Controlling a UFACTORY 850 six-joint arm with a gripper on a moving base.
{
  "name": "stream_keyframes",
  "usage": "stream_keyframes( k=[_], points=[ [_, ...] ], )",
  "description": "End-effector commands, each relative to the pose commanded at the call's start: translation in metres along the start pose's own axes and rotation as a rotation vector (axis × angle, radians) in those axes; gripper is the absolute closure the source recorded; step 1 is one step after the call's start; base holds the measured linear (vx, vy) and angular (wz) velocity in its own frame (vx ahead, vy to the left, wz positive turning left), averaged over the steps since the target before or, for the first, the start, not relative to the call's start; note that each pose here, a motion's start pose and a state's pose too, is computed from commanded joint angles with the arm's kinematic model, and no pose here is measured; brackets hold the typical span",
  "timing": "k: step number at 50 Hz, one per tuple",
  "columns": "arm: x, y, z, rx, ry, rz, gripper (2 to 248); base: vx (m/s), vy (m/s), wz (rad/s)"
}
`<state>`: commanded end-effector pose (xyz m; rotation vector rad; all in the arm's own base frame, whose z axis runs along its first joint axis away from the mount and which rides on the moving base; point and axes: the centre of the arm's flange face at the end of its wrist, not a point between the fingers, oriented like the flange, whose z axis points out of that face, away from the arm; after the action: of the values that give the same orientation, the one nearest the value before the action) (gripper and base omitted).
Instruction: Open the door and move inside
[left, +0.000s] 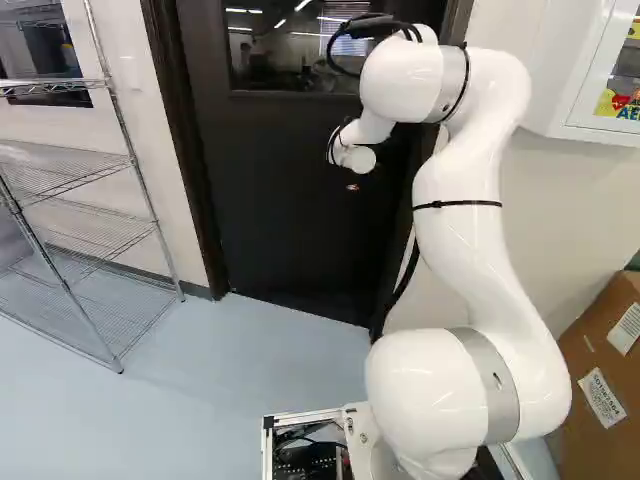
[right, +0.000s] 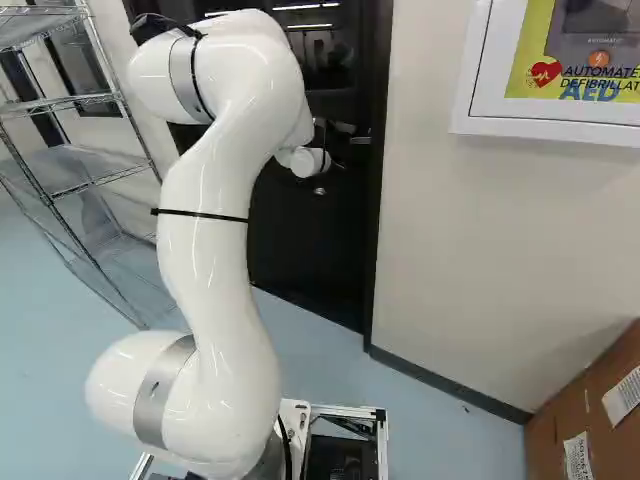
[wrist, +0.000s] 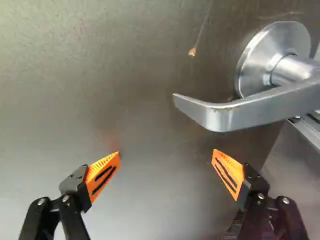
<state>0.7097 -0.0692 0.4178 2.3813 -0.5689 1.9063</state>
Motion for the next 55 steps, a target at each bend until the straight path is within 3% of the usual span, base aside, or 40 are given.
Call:
stream_keyframes(
  k=[13,26,55],
  points=[
    [0.0,-0.003,0.023,-0.014,0.02,0.03,3,0.0,0.0,0.0],
    [0.0,-0.004,0.028,-0.013,0.024,0.032,3,0.0,0.0,0.0],
    [0.002,0.013,-0.014,-0.036,-0.01,0.028,3,0.0,0.0,0.0]
  ],
)
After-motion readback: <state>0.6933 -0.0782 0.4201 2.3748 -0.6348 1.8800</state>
